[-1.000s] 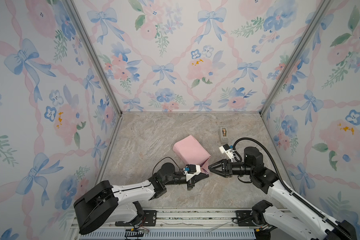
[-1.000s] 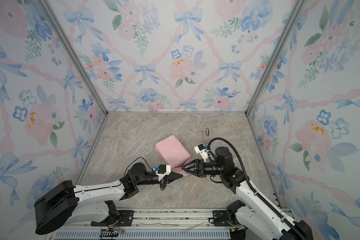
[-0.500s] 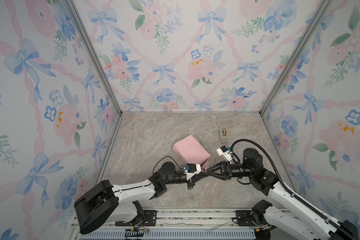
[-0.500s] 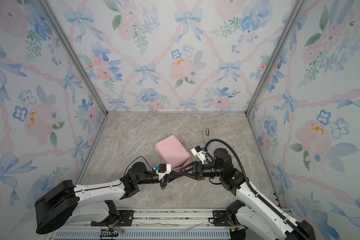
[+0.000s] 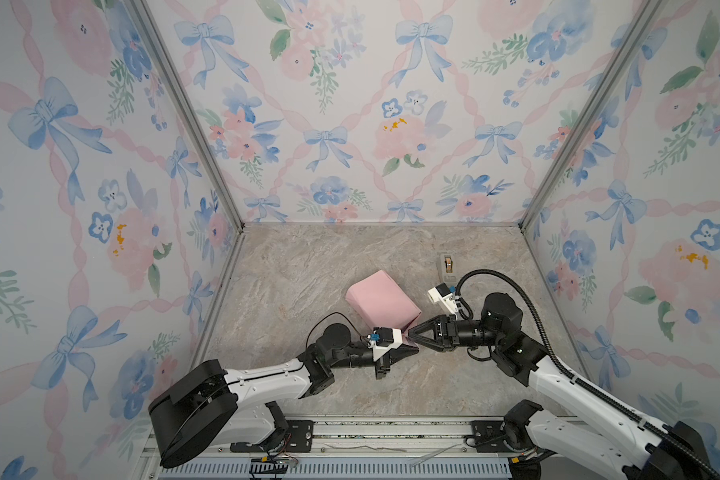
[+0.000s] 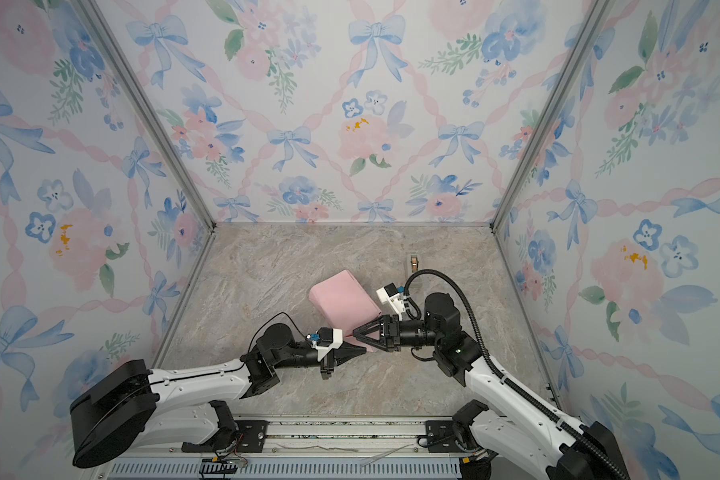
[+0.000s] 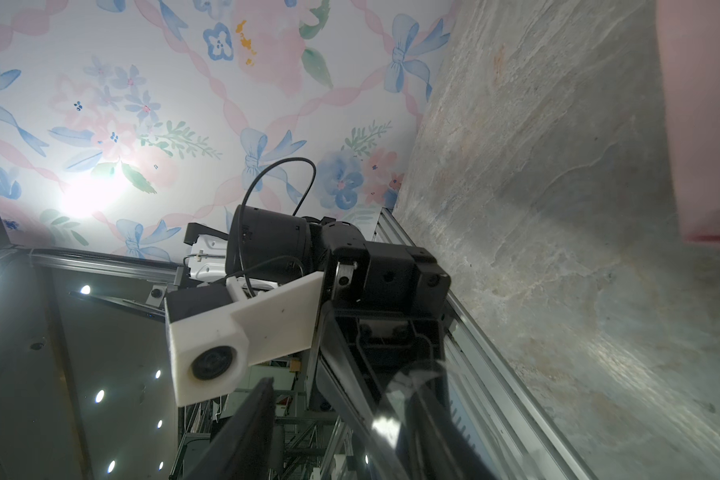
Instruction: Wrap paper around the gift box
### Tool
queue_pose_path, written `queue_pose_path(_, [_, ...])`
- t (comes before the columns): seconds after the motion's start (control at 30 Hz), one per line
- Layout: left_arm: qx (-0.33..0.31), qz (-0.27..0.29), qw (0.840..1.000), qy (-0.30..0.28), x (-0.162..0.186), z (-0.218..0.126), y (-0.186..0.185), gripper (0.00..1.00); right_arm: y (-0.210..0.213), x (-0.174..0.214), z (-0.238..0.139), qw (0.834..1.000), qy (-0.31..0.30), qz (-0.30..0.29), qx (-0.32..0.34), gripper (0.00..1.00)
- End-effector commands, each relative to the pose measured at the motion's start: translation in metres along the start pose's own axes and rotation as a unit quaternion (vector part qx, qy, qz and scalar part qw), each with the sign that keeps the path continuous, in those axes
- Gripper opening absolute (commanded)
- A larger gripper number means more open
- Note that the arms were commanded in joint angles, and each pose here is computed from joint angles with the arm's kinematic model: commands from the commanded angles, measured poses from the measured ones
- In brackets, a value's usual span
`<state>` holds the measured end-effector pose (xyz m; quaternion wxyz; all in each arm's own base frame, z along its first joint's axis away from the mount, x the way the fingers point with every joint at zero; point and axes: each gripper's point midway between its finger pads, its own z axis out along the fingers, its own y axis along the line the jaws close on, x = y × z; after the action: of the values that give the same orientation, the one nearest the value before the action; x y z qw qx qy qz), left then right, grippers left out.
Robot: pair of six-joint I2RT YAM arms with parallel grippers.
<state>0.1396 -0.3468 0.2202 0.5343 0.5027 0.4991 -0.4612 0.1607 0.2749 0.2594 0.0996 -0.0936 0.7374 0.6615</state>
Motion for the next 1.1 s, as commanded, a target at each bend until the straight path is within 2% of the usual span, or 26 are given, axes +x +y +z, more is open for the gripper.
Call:
queue_pose_path(0.0, [0.009,0.001,1.000,-0.002,-0.003,0.003,0.000,0.00,0.015,-0.005,0.004,0.999,0.000,-0.024,-0.028,0.51])
queue_pose_path(0.33, [0.004,0.002,1.000,-0.003,-0.004,0.002,0.001,0.00,0.008,-0.006,0.008,0.999,0.006,-0.014,-0.030,0.41])
queue_pose_path(0.63, [0.003,0.003,1.000,-0.003,-0.004,0.002,0.001,0.00,0.002,-0.005,0.009,1.000,0.010,-0.012,-0.015,0.28])
queue_pose_path(1.07, [-0.004,0.002,1.000,0.000,-0.002,0.000,0.003,0.00,0.001,-0.003,0.008,1.000,0.012,-0.016,-0.016,0.16])
